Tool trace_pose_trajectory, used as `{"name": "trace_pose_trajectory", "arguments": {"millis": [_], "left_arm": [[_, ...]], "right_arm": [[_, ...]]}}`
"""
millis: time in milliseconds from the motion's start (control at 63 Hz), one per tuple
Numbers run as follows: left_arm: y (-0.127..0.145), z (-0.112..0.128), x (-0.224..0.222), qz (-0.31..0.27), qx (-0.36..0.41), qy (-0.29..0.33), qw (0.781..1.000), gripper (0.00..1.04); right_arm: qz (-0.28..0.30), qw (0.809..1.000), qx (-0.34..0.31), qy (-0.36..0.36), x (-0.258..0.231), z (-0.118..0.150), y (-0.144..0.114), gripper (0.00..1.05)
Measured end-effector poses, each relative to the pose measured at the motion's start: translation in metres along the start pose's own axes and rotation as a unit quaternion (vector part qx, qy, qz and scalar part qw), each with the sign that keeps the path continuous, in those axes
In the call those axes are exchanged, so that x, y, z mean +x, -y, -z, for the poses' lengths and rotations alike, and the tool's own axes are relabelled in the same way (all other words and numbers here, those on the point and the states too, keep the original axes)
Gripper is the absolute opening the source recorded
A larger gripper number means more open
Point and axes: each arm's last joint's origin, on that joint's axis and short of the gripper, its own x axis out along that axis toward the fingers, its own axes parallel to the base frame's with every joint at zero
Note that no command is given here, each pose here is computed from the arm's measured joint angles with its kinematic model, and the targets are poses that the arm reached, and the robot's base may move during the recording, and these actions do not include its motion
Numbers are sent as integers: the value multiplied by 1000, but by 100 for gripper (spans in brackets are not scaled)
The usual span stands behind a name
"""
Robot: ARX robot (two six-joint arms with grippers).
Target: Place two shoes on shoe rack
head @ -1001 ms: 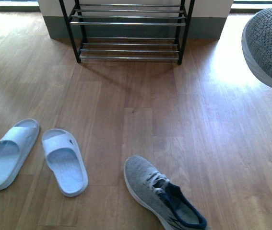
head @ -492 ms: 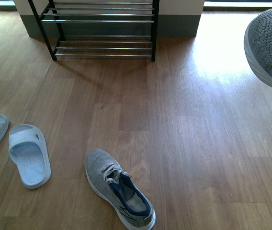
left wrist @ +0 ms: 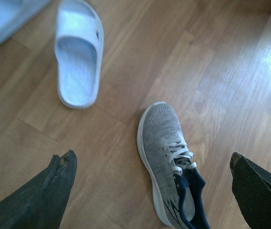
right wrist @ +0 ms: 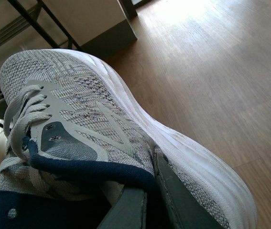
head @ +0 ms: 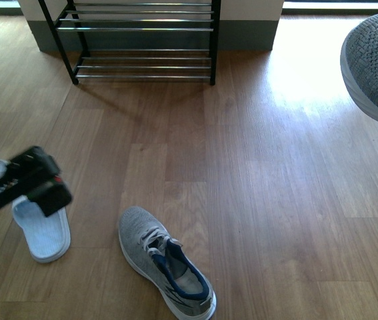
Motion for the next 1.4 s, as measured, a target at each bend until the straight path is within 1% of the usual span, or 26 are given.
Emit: {"name": "trace_pose_trajectory", "arguments": {"millis": [48,270,334,445,588,651,794,858,1032,1271,1398], "left_arm": [[1,11,28,-17,2,-40,999,95],[-6,49,111,-60,20,-154,986,95],[-7,57,130,-60,32,-183,981,95],[-5,67,152,-38,63,-215,974,95],[1,69,159,14,102,-230,968,95],[2,67,160,49,132,-235,962,95],[2,62,162,88,178,-242,950,95],[7,60,165,109,203,-241,943,95],[18,59,169,160,242,-252,923,95],[19,59,170,177,238,-256,920,95],[18,56,167,203,218,-253,921,95]], "right_arm": [[0,1000,0,0,0,0,0,1],[0,1000,0,0,0,0,0,1],[0,1000,0,0,0,0,0,1],[0,1000,0,0,0,0,0,1],[0,1000,0,0,0,0,0,1],[0,1000,0,0,0,0,0,1],[0,1000,0,0,0,0,0,1],[0,1000,0,0,0,0,0,1],[0,1000,0,0,0,0,0,1],[0,1000,0,0,0,0,0,1],[0,1000,0,0,0,0,0,1]]}}
